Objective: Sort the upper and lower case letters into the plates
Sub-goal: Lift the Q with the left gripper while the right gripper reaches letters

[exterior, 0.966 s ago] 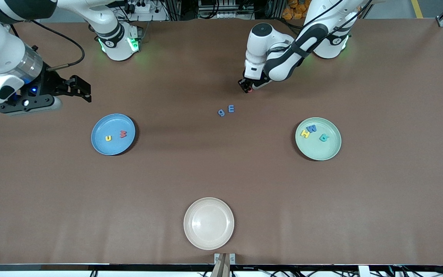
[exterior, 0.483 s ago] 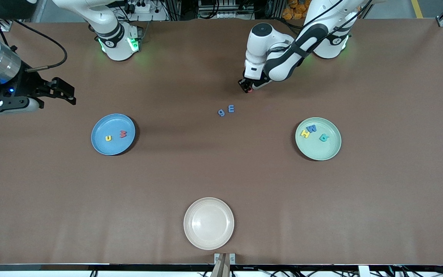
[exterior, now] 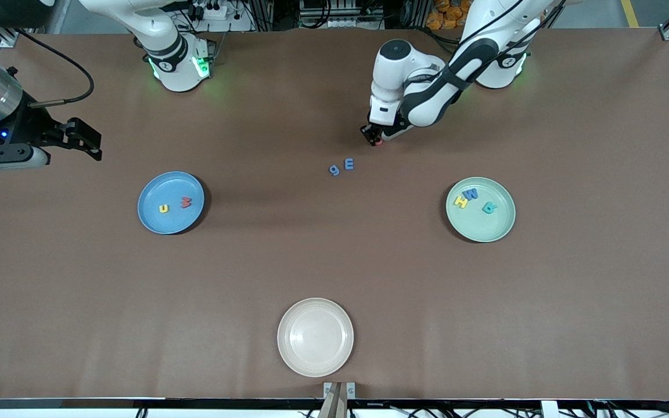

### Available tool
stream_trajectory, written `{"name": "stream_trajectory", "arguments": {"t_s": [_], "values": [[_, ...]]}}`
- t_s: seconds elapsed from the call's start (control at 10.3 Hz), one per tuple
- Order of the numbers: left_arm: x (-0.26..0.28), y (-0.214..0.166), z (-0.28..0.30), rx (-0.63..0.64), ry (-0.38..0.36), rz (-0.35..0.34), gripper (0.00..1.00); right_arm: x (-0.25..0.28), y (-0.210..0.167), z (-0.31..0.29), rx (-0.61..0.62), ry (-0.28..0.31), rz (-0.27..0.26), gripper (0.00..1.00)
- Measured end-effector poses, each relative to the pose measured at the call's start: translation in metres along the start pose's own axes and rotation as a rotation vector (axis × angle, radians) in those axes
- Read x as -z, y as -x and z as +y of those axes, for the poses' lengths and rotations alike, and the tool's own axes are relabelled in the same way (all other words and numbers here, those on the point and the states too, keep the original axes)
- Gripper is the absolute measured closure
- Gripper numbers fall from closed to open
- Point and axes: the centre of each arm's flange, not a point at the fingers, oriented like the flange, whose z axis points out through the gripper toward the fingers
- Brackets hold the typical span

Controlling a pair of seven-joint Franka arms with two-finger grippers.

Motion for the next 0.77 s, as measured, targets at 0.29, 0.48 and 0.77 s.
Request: {"name": "stream_trajectory", "arguments": {"t_s": [0.29, 0.48, 0.77], "values": [[0.006, -0.020, 0.020, -0.032, -0.022, -0.009, 0.64, 0.001, -0.001, 0.000, 0.000, 0.004, 0.009, 0.00], [0.009, -0.042, 0.030, -0.059, -0.043, -0.002, 0.64, 0.001, -0.001, 0.000, 0.000, 0.004, 0.011, 0.00], [0.011, -0.087, 0.036, -0.118, -0.069, 0.017, 0.64, -0.003, -0.007, -0.017, 0.024, -0.009, 0.043, 0.00]]}}
